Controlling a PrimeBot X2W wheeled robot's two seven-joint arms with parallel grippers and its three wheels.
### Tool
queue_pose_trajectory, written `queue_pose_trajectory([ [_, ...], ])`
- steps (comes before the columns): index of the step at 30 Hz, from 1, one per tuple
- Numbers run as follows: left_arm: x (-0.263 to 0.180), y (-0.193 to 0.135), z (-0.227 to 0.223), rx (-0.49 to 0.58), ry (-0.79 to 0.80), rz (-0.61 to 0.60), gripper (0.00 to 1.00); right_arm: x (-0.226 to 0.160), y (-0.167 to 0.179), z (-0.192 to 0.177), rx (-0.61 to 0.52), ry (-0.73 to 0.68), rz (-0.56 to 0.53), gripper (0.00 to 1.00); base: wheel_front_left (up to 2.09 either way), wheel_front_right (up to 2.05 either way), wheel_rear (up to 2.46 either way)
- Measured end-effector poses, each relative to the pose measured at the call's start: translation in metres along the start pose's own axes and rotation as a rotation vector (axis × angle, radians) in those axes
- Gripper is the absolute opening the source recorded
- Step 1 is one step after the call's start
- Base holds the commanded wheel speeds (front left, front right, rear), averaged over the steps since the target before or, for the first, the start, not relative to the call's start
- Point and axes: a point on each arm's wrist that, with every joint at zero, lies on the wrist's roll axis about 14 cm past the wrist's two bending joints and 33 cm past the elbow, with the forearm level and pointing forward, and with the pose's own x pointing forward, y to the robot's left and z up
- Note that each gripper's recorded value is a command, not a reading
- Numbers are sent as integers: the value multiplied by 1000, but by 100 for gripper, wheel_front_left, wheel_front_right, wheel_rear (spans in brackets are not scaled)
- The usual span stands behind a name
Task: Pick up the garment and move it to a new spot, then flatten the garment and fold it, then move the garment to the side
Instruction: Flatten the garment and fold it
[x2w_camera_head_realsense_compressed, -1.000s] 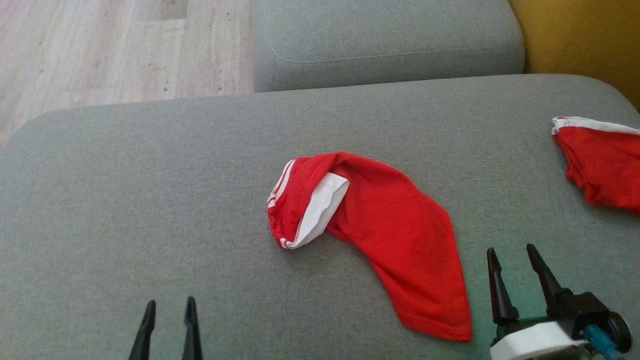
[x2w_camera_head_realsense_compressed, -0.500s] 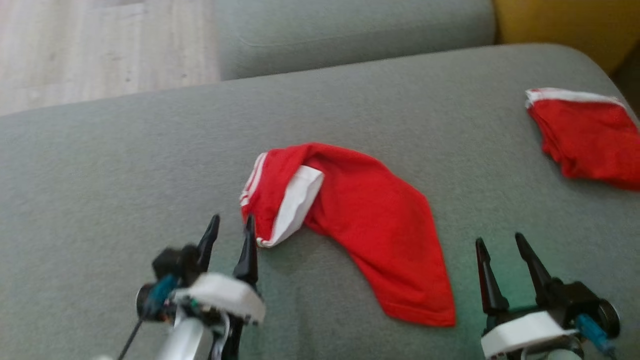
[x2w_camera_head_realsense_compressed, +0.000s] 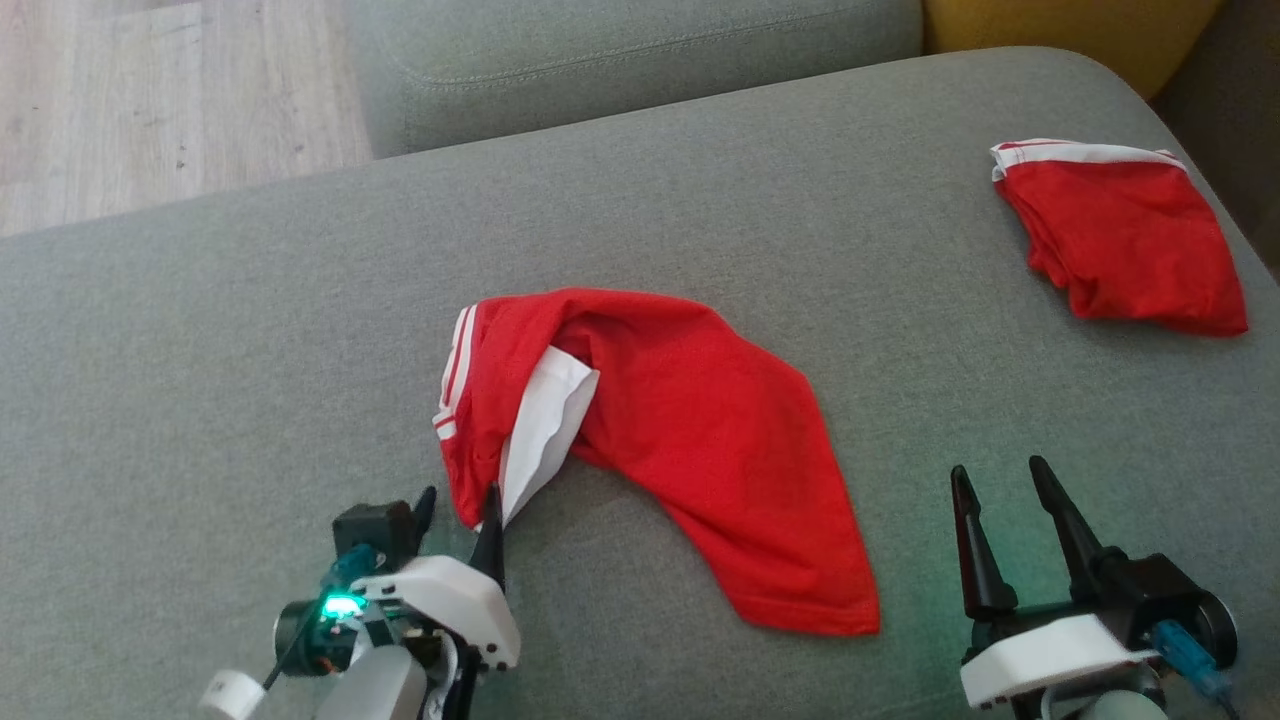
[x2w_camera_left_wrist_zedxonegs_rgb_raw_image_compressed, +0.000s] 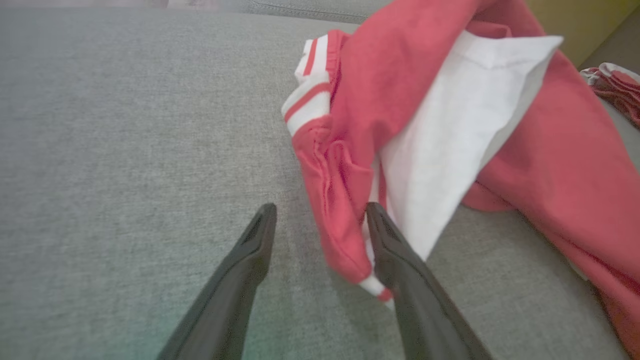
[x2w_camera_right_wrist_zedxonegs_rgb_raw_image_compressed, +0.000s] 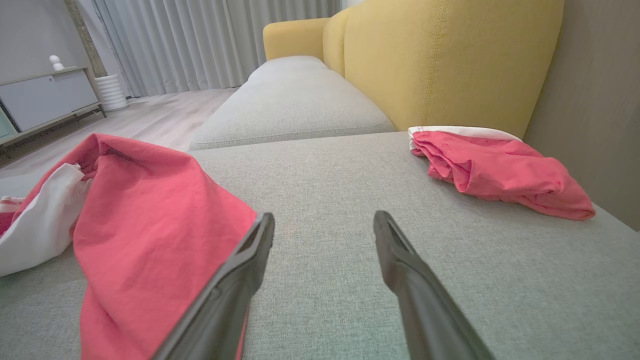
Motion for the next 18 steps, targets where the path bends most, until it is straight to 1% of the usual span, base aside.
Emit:
queue_pose_trajectory([
  [1, 0, -2, -1, -2, 6, -11, 49, 0, 0, 0, 0, 0, 1, 100, 0, 0, 0],
  [2, 1, -5, -2, -5, 9, -25, 22, 0, 1, 0, 0, -1, 2, 100, 0, 0, 0],
  [3, 1, -7, -1, -13, 10, -31, 0, 1, 1, 1, 0, -2, 4, 100, 0, 0, 0],
  [5, 0, -12, -2, -22, 15, -54, 0, 1, 2, 1, 0, -4, 8, 100, 0, 0, 0],
  [8, -2, -13, -1, -80, 11, -59, 0, 2, 4, 3, 0, -9, 14, 100, 0, 0, 0],
  [10, -3, -10, 9, -132, -24, -52, 0, 2, 5, 4, 0, -13, 17, 100, 0, 0, 0],
  [13, -3, 0, 45, -192, -123, -44, 0, 2, 5, 6, -1, -20, 18, 100, 0, 0, 0],
  [16, -6, 12, 101, -197, -236, -67, 0, 2, 7, 7, 0, -27, 26, 100, 0, 0, 0],
  [17, -6, 12, 101, -197, -236, -67, 0, 2, 7, 7, 0, -27, 26, 100, 0, 0, 0],
  [18, -9, 18, 121, -192, -267, -76, 0, 2, 8, 8, 0, -29, 30, 100, 0, 0, 0],
])
